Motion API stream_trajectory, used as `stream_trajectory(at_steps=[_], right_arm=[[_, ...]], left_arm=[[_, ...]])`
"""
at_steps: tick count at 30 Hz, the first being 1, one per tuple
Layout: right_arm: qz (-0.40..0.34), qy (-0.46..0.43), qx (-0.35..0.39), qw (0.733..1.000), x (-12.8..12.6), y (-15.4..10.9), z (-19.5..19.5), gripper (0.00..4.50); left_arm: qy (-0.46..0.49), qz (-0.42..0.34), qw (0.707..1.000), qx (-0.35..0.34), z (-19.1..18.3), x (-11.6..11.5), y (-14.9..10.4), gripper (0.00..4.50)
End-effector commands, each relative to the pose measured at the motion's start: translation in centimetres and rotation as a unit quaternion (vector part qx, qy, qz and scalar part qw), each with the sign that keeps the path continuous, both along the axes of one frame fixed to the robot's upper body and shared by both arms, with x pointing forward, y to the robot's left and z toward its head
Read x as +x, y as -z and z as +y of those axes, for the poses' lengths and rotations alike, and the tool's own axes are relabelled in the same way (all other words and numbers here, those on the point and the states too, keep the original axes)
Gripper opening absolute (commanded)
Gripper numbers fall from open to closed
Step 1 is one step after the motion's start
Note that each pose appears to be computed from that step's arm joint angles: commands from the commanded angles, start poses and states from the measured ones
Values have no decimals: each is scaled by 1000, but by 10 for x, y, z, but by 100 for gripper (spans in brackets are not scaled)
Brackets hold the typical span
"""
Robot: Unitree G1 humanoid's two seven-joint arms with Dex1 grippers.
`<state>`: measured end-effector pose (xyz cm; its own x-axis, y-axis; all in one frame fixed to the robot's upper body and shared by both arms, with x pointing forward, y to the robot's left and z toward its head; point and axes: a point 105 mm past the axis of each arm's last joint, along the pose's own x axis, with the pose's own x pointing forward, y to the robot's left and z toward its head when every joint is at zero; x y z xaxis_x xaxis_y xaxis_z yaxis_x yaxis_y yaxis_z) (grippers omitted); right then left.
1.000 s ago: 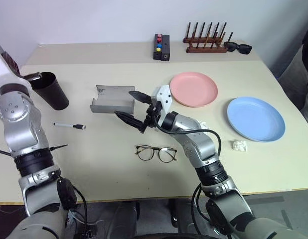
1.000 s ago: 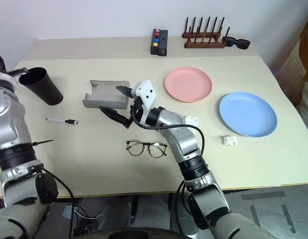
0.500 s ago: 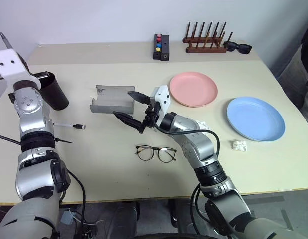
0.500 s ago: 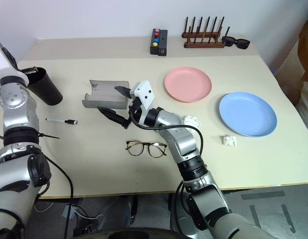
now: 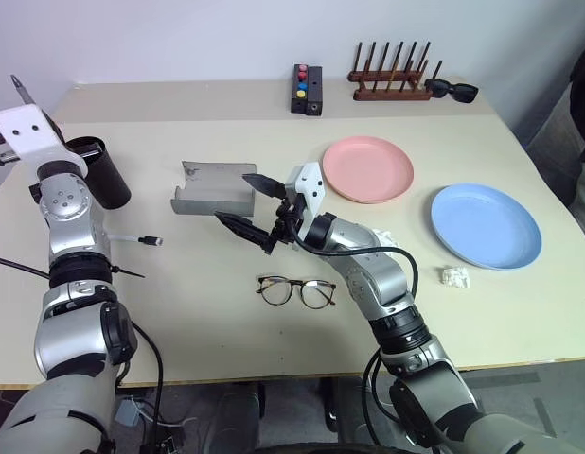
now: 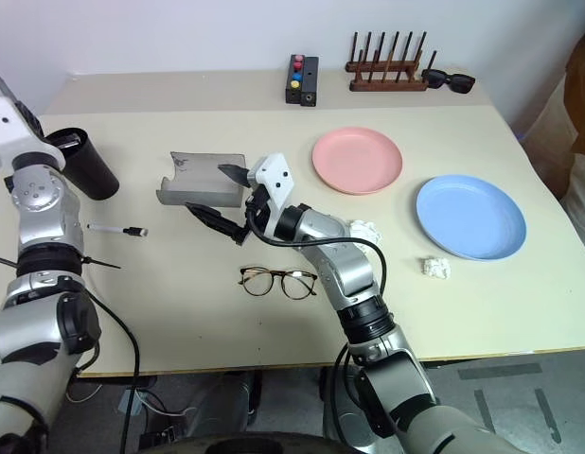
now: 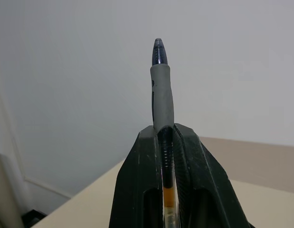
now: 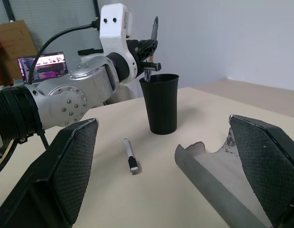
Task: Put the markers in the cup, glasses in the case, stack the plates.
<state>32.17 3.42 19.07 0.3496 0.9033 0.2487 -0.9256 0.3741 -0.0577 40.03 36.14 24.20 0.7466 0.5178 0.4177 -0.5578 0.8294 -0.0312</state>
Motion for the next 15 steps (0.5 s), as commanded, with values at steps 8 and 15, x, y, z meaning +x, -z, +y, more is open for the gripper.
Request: stream_trajectory(at_steps=[8, 15], right_arm=[[-27, -10, 21, 999, -7, -15, 2, 450], [-26, -11, 21, 999, -7, -15, 2, 450]], left_arm=[[-1, -25, 1000, 4, -3, -3, -13, 329], [3, -26, 1000, 1, -5, -3, -11, 329]])
